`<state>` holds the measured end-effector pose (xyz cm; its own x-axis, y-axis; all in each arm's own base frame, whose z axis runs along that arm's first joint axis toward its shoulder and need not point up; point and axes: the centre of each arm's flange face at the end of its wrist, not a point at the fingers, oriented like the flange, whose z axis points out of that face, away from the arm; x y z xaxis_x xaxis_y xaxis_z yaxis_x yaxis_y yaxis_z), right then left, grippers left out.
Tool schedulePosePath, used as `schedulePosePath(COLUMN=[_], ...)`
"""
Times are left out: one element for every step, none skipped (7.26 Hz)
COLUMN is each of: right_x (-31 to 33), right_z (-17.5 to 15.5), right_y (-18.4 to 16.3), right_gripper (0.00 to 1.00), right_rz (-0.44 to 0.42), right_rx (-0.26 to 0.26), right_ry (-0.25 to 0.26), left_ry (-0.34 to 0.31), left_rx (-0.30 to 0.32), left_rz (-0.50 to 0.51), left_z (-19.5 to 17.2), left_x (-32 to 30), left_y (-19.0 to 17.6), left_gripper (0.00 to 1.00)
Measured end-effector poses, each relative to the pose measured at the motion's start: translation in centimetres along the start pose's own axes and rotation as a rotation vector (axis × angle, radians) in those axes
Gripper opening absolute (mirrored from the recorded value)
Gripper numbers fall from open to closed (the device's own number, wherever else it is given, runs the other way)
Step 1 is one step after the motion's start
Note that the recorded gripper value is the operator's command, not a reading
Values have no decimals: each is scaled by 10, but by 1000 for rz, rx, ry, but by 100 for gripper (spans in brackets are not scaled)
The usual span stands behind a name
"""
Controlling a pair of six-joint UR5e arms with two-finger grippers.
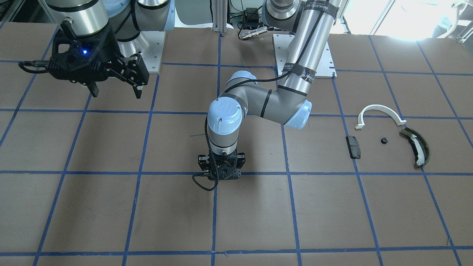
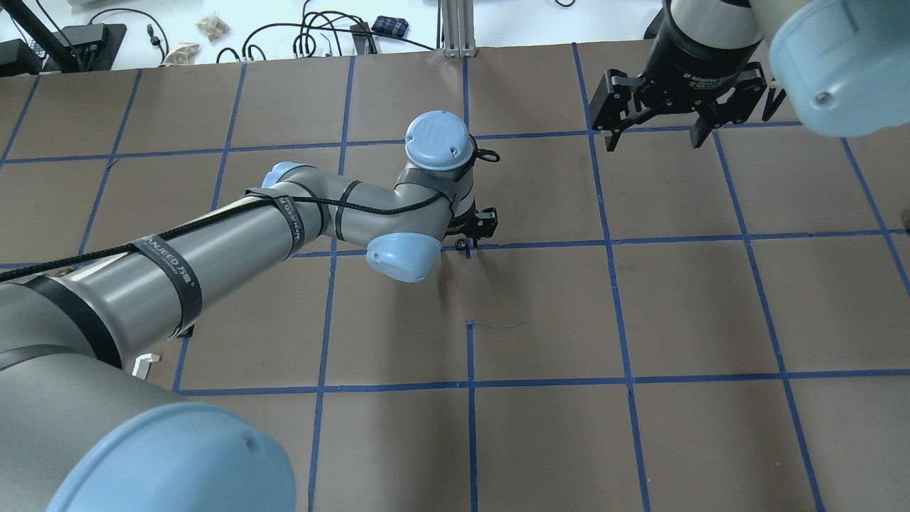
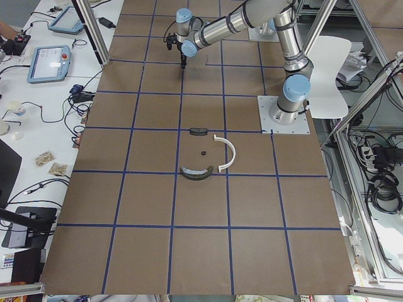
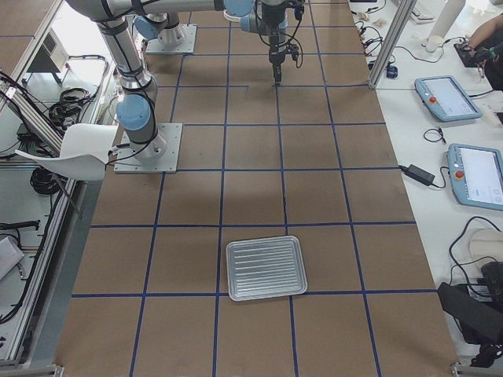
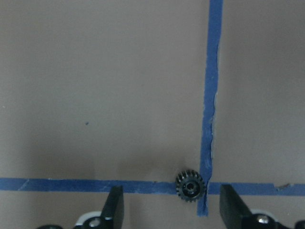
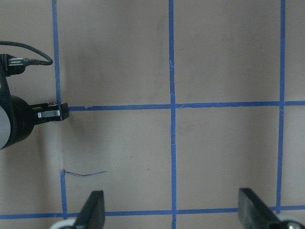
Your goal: Place bearing gear from tray to pile
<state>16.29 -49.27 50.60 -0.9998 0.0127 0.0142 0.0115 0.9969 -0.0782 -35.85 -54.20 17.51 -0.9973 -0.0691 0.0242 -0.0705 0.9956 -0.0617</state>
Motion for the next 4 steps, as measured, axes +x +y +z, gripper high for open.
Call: schedulePosePath(right_x=[0, 0, 0, 0], right_z=[0, -1, -1, -1], right_y=[0, 0, 0, 0], right_gripper=[100, 100, 100, 100], right_rz=[0, -1, 0, 0], right_rx=[1, 2, 3, 3], right_ry=[0, -2, -2, -3], left_ry=[0, 1, 1, 1], left_rx=[-1, -1, -1, 3], left_rz=[3, 7, 10, 12], left_z=[2, 2, 2, 1], left_x=[2, 3, 3, 4], left_y=[1, 1, 0, -3], left_gripper=[11, 4, 0, 0])
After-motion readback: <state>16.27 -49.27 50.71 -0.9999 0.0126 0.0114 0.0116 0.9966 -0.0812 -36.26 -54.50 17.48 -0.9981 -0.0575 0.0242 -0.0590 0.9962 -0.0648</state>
